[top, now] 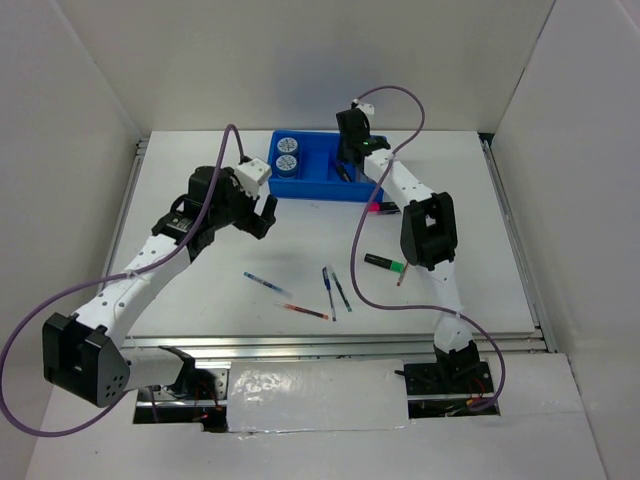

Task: Sort the stationery into containers
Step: Place the pen in the storage box.

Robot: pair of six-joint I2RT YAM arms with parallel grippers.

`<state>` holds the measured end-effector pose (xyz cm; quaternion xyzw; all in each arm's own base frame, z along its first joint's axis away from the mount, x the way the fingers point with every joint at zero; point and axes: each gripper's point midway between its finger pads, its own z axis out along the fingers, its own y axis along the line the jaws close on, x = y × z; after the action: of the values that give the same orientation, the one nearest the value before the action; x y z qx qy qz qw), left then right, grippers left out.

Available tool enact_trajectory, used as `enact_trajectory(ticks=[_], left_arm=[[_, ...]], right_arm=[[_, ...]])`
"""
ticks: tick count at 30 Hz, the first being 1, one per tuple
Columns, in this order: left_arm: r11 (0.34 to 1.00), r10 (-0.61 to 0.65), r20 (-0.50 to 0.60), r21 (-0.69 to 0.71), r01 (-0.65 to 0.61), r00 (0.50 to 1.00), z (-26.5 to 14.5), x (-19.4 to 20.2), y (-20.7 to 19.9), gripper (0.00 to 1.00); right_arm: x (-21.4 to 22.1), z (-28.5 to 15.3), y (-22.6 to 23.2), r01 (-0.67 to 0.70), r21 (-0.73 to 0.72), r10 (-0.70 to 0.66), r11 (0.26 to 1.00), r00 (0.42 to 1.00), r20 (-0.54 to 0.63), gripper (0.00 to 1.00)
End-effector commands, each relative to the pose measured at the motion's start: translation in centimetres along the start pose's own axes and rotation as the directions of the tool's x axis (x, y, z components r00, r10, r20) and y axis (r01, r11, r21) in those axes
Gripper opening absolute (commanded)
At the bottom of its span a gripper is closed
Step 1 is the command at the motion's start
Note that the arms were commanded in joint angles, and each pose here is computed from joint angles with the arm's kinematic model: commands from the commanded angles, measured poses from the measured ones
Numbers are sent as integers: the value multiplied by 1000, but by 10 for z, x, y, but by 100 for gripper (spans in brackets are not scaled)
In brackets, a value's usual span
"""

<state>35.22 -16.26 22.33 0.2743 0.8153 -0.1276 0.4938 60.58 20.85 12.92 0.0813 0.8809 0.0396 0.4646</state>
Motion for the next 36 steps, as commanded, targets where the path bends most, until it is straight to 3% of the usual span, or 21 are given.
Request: enact_trajectory(ticks=[1, 3, 9, 14, 15, 16, 18, 19, 20, 21, 22, 24, 25, 28, 32, 36], left_arm=[[1000, -2, 66, 13, 2, 998, -4, -13, -5, 99], [1000, 0, 62, 31, -2, 998, -3, -11, -8, 99], [995, -11, 59, 95, 6, 998, 2, -18, -18, 99], [986, 35, 50, 164, -43, 998, 1, -21, -27, 99], [974, 103, 61, 198, -113, 993, -1, -21, -31, 99], [961, 133, 58, 237, -143, 989, -5, -17, -37, 99], [928, 161, 86, 327, -180, 983, -6, -12, -54, 99], [917, 162, 104, 351, -189, 981, -3, -12, -59, 96], [907, 162, 114, 375, -194, 980, -1, -11, -65, 94], [885, 173, 126, 416, -210, 977, 1, -7, -75, 93], [862, 198, 132, 448, -237, 971, 8, -3, -88, 91], [812, 271, 175, 487, -322, 947, 21, 0, -106, 89], [776, 300, 198, 518, -360, 933, 26, 1, -122, 87], [663, 366, 271, 595, -454, 890, 46, -2, -156, 81], [529, 438, 271, 693, -490, 857, 93, -5, -193, 71], [478, 447, 296, 718, -505, 844, 129, -14, -226, 66]], right_arm=[[-13, 4, 0, -28, 34, 25, 999, 997, 74, 22], [-11, 6, 2, -23, 25, 22, 999, 997, 69, 38], [-10, 3, 5, -21, 12, 20, 1000, 998, 64, 56], [-46, -40, 9, 61, -97, -54, 993, 996, 69, 50], [-68, -65, 8, 109, -123, -97, 986, 990, 102, 49], [-59, -76, 5, 152, -161, -143, 975, 988, 66, 47], [-81, -117, -10, 193, -186, -175, 963, 979, 107, 47], [-59, -119, -25, 199, -186, -192, 962, 980, 55, 47], [-70, -152, -28, 195, -243, -179, 950, 980, 87, 47], [-72, -158, -49, 172, -233, -156, 957, 984, 83, 47], [-45, -157, -68, 146, -214, -145, 966, 989, 20, 48], [-50, -182, -99, 70, -199, -68, 977, 998, 13, 48], [-27, -183, -115, 40, -181, -51, 983, 997, -54, 48], [-7, -204, -160, -72, -162, 56, 984, 993, -103, 48], [6, -244, -199, -145, -160, 135, 976, 988, -71, 48], [27, -265, -216, -163, -142, 154, 976, 986, -68, 48]])
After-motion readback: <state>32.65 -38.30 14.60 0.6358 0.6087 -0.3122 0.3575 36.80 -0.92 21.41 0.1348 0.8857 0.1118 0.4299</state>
